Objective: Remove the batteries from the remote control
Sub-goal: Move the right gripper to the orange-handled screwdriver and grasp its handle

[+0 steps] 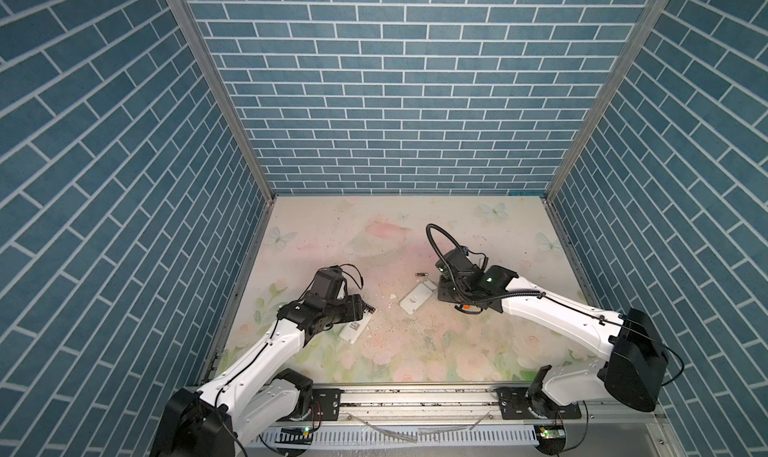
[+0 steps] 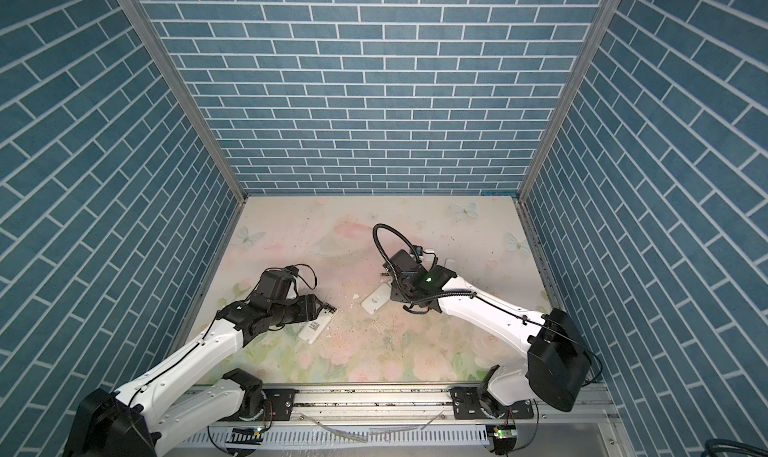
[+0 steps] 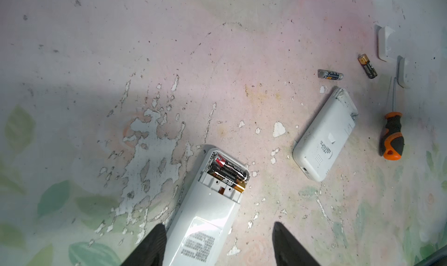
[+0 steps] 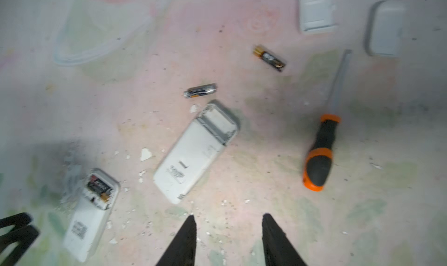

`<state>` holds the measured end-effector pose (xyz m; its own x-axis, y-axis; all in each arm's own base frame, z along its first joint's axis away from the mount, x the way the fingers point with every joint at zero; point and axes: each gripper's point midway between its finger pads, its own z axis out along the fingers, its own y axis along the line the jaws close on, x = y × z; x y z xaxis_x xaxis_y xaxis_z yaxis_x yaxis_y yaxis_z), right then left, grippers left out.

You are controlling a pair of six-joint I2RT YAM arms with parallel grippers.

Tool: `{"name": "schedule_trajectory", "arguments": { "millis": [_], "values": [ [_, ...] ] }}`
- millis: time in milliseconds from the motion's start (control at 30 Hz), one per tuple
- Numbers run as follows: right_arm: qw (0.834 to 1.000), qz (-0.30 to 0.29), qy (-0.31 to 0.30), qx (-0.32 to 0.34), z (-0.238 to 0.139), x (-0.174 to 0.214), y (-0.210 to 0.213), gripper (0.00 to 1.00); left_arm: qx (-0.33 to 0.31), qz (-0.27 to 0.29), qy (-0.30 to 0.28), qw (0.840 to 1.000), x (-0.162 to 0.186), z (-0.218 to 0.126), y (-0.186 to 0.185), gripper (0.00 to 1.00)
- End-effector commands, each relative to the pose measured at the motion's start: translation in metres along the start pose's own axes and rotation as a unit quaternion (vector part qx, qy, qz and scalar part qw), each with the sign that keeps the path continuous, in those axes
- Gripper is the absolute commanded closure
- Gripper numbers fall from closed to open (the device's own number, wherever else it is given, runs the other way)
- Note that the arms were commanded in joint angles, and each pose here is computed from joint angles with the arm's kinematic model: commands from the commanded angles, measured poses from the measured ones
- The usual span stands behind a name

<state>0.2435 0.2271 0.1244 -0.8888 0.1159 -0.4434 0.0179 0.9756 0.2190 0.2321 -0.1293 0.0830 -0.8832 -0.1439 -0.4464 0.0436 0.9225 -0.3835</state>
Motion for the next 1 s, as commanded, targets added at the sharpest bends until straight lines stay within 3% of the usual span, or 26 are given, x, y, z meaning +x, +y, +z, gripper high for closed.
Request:
{"name": "schedule_trajectory", "arguments": {
  "millis": [0, 233, 600, 967],
  "values": [
    [0.997, 0.008, 0.013, 0.074, 0.006, 0.01, -0.05, 0.51, -0.003, 0.012, -0.003, 1.0, -0.006, -0.003, -0.003, 0.29],
    [0.995, 0.026, 0.03, 0.089, 0.024, 0.011, -0.076, 0.48, 0.001, 0.011, -0.012, 1.0, -0.015, -0.009, -0.009, 0.29],
    [0.995, 0.035, 0.06, 0.074, 0.061, 0.01, -0.076, 0.48, 0.004, 0.0, -0.019, 1.0, -0.017, -0.013, -0.01, 0.29],
    [0.991, 0.036, 0.089, 0.094, 0.089, 0.023, -0.082, 0.57, 0.001, -0.002, -0.019, 1.0, -0.014, -0.013, -0.008, 0.29]
  ]
}}
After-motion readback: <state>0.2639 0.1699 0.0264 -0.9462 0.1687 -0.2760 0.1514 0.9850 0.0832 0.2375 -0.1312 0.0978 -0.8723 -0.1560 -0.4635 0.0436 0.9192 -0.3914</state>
